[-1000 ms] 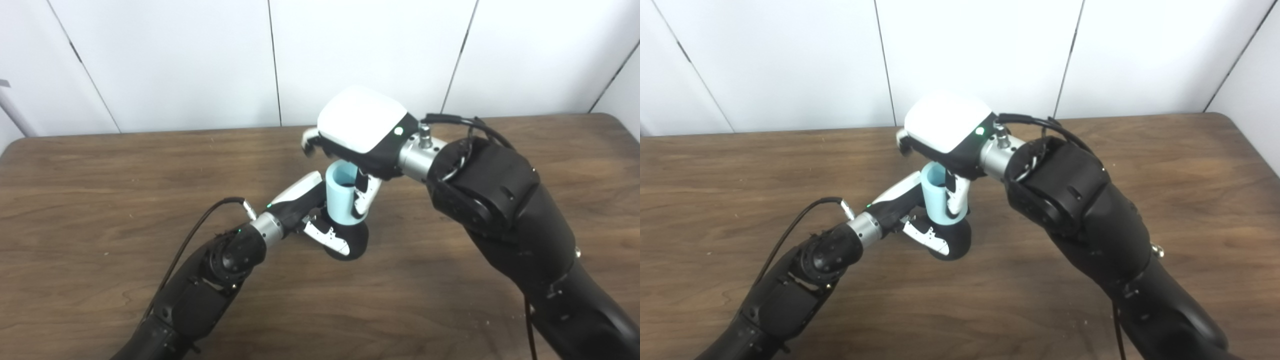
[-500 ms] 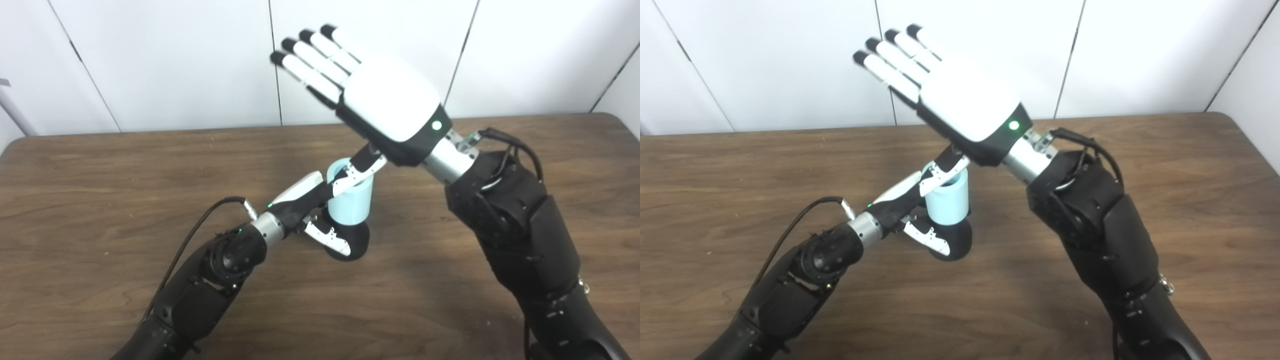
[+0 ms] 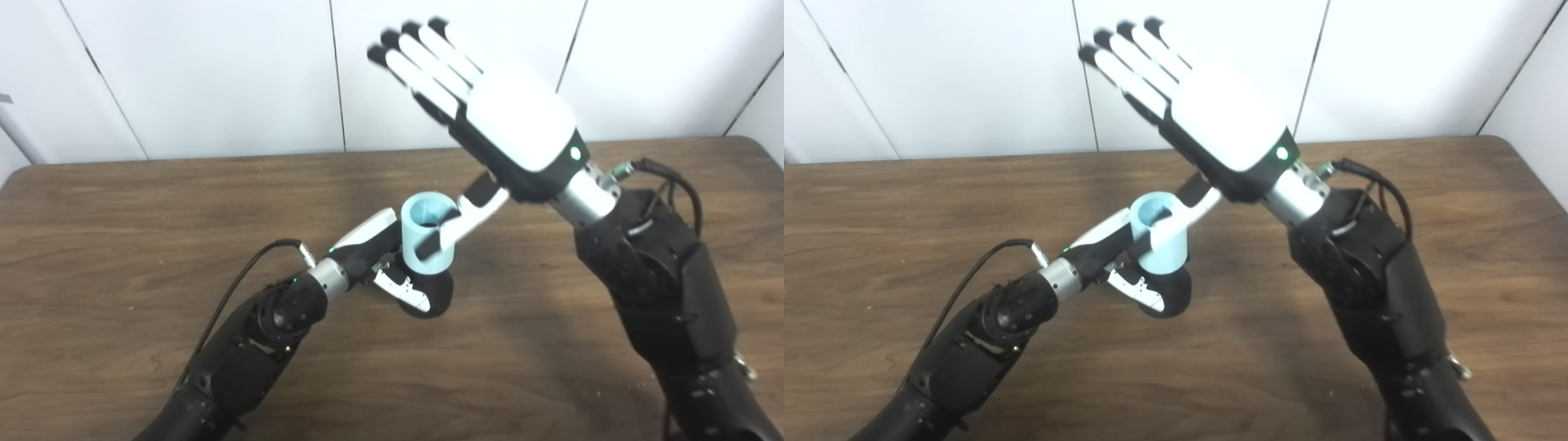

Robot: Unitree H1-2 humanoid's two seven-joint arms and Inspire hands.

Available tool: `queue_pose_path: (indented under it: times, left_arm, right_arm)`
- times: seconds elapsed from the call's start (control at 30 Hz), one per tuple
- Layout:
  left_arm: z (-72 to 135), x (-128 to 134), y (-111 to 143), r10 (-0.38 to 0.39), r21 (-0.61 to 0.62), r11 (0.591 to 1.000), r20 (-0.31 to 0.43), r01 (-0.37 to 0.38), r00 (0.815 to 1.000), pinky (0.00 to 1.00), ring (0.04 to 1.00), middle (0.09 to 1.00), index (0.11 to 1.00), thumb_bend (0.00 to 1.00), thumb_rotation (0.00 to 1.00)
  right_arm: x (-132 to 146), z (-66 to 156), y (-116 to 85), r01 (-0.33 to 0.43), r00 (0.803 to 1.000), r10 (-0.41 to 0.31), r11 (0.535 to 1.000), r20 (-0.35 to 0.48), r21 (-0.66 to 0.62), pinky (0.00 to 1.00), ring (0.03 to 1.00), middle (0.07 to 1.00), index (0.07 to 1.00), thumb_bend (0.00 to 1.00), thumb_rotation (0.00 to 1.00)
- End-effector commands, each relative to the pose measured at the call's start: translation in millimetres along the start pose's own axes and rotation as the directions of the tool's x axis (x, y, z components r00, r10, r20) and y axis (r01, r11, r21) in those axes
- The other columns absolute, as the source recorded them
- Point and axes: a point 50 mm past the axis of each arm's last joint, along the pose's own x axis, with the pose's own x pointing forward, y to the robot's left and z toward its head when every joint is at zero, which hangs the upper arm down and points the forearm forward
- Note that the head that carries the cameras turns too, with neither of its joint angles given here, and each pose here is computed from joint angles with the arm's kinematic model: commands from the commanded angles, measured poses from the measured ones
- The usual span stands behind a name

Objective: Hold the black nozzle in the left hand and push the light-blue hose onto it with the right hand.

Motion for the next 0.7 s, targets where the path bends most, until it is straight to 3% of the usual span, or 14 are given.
queue_pose_path:
  times: [0.0,0.27,0.47,0.67]
  left_arm:
    - [-36,-16,-42,-0.191,-0.039,0.982,-0.171,0.187,0.967,0.39,0.461,0.527,0.493,0.51,0.08]
    - [-32,-15,-42,-0.187,-0.018,0.982,-0.169,0.187,0.968,0.38,0.440,0.516,0.493,0.51,0.08]
    - [-35,-14,-41,-0.198,-0.030,0.980,-0.171,0.196,0.965,0.27,0.341,0.436,0.491,0.51,0.08]
    - [-35,-14,-40,-0.207,-0.070,0.978,-0.160,0.198,0.965,0.34,0.433,0.511,0.494,0.50,0.08]
  right_arm:
    - [-4,1,-18,0.072,0.997,-0.072,0.997,0.042,-0.013,1.00,1.000,1.000,1.000,1.00,0.92]
    - [-19,14,-18,0.063,0.995,-0.067,0.996,0.072,0.058,1.00,1.000,1.000,1.000,1.00,0.89]
    - [-30,24,-14,0.015,0.994,-0.026,0.994,0.109,0.105,1.00,1.000,1.000,1.000,1.00,0.85]
    - [-34,30,-3,-0.042,0.989,0.022,0.989,0.143,0.142,1.00,1.000,1.000,1.000,1.00,0.80]
